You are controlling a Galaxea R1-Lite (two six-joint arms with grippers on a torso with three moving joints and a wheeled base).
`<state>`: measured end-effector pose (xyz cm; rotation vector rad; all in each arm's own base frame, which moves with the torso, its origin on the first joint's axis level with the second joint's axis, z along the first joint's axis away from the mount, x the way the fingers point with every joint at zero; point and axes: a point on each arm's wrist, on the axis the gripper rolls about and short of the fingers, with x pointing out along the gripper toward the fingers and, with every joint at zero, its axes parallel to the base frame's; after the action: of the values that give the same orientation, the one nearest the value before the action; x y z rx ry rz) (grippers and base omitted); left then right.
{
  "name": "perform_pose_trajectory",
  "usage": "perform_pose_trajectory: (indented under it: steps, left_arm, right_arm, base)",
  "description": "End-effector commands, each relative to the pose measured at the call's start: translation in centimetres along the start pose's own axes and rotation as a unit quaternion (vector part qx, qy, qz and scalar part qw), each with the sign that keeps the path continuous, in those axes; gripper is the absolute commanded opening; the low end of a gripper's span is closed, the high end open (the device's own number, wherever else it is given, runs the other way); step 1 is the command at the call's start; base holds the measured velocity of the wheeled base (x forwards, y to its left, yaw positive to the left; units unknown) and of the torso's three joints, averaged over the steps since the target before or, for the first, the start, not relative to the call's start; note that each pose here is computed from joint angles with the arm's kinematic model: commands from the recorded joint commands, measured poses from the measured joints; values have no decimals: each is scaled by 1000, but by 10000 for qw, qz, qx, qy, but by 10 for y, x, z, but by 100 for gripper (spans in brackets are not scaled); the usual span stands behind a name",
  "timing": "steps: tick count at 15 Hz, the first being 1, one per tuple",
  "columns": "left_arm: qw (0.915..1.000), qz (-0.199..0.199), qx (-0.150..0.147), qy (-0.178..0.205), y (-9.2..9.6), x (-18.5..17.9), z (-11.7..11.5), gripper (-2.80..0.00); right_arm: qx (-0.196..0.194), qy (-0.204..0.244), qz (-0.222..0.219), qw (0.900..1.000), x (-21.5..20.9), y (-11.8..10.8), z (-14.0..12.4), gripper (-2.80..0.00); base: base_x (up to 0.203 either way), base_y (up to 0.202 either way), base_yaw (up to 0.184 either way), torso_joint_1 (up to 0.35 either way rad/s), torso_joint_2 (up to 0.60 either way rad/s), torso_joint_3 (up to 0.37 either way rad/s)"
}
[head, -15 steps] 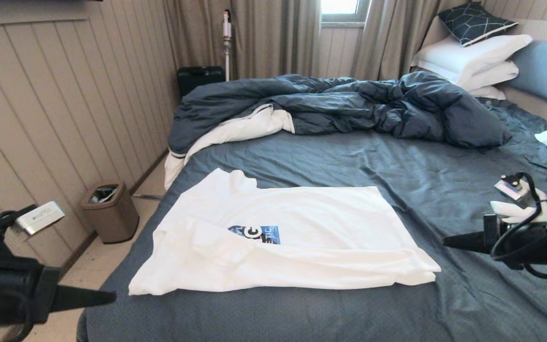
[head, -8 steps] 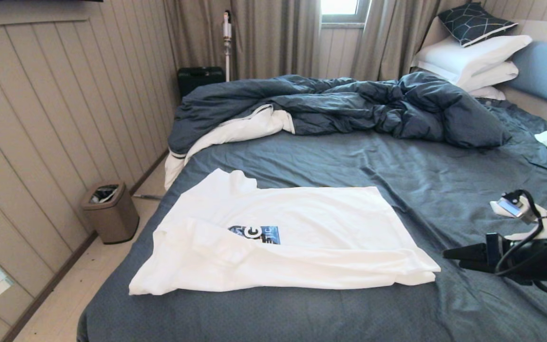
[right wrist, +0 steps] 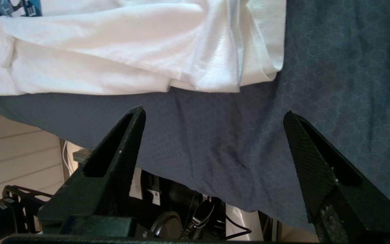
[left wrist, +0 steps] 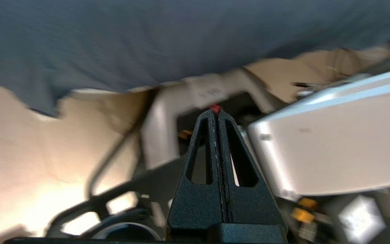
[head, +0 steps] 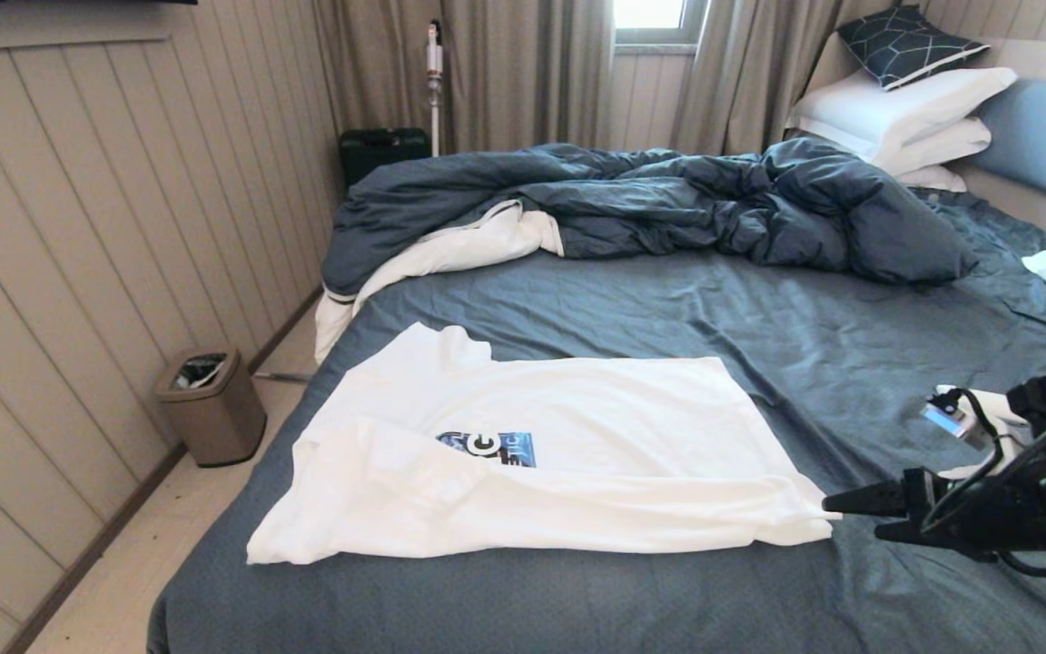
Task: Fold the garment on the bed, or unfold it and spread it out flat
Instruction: Fold the white T-shirt
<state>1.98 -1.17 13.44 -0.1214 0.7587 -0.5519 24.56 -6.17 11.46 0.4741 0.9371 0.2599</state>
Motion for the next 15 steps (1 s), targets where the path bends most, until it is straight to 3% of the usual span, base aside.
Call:
perform_pose_trajectory:
  steps: [1,3,6,9,11,12,13,15]
  left_arm:
    - [9969,393,368,-569,-2,-1,-29,-280]
    - [9877,1016,558,-1054,0,-1,-41,-280]
    - [9702,1651,517,-1698,-1,-6,-53,-280]
    - [9355,2284,720,-2597,-4,-14,-70,-280]
    - [9173,2703,839,-2801,-4,-16,-74,-280]
    - [9143,2845,922,-2731,-2,-13,-76,-280]
    - [9099,2959,1172,-2661,1,-9,-77,-280]
    - [8915,3013,1559,-3003,2,-6,-71,-280]
  right_arm:
    - [78,125,24,9999,7,-4,-1,0]
    - [78,124,37,9999,6,-4,-1,0]
    - [112,130,41,9998,6,-3,-2,0]
    - [136,133,51,9998,7,-2,0,0]
    - [166,113,58,9998,7,-2,2,0]
    - [190,140,69,9997,9,-2,2,0]
    - [198,150,73,9997,9,-2,2,0]
    - [214,149,72,9996,9,-2,2,0]
  base:
    - [0,0,0,0,0,0]
    - [0,0,0,0,0,0]
    - [0,0,0,0,0,0]
    - [0,0,0,0,0,0]
    - [0,0,0,0,0,0]
    - [0,0,0,0,0,0]
    - [0,0,0,0,0,0]
    - [0,0,0,0,0,0]
